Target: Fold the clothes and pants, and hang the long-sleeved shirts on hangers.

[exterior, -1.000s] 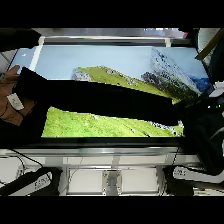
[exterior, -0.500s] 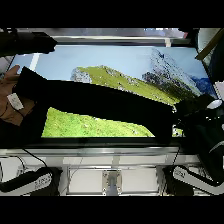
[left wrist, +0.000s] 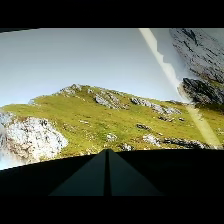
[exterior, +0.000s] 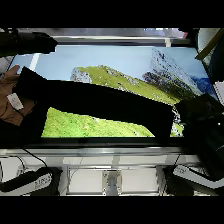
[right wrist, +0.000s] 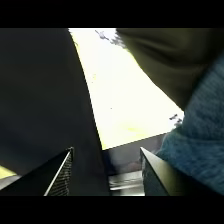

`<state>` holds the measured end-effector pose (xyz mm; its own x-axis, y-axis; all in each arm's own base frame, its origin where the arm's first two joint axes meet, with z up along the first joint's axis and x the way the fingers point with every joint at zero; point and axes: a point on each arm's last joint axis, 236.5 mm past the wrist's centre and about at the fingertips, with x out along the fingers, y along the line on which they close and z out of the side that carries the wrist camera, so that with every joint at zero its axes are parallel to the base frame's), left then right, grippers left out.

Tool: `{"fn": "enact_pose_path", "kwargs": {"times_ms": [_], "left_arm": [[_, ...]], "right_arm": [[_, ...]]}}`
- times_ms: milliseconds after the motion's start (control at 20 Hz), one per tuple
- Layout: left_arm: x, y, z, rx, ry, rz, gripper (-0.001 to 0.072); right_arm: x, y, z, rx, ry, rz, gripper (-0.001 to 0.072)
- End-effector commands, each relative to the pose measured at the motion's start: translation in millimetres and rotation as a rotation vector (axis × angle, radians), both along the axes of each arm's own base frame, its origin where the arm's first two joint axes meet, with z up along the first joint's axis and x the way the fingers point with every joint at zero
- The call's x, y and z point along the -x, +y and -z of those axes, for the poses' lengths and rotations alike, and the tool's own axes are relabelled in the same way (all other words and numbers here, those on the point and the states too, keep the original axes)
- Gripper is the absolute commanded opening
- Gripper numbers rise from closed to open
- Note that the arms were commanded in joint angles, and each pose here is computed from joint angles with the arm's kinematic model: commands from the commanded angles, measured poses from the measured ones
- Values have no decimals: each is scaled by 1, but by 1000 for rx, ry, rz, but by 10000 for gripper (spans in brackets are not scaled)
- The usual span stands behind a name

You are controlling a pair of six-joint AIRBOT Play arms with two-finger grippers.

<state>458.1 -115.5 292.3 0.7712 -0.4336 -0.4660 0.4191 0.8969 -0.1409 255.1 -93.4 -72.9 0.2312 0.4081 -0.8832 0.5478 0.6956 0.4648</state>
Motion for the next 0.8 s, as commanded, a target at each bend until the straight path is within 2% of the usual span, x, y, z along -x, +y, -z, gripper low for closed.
{"fn": "enact_pose_path", "kwargs": {"times_ms": [0, 50, 100, 250, 550, 600, 650, 700, 750], "left_arm": [[0, 0, 0, -1, -1, 0, 13], [0, 0, 0, -1, -1, 0, 13], [0, 0, 0, -1, -1, 0, 13], [0, 0, 0, -1, -1, 0, 13], [-4, 0, 6, -1, 13, 1, 13], [-7, -2, 11, -1, 25, 3, 13], [-10, -5, 20, -3, 45, 12, 13], [-12, -9, 30, -5, 71, 22, 13], [-15, -16, 44, -10, 106, 41, 13]], "right_arm": [[-22, 7, 2, -170, -206, 142, 506], [-29, 7, 7, -180, -212, 162, 603], [-31, 11, 14, -190, -200, 161, 626], [-34, 40, 31, -233, -143, 80, 630], [-47, 79, 44, -210, -127, -40, 608], [-50, 87, 39, -235, -136, -48, 517], [-53, 95, 29, -271, -154, -68, 347], [-57, 101, 16, -303, -186, -93, 131], [-62, 104, 1, -324, -222, -115, 9]]}}
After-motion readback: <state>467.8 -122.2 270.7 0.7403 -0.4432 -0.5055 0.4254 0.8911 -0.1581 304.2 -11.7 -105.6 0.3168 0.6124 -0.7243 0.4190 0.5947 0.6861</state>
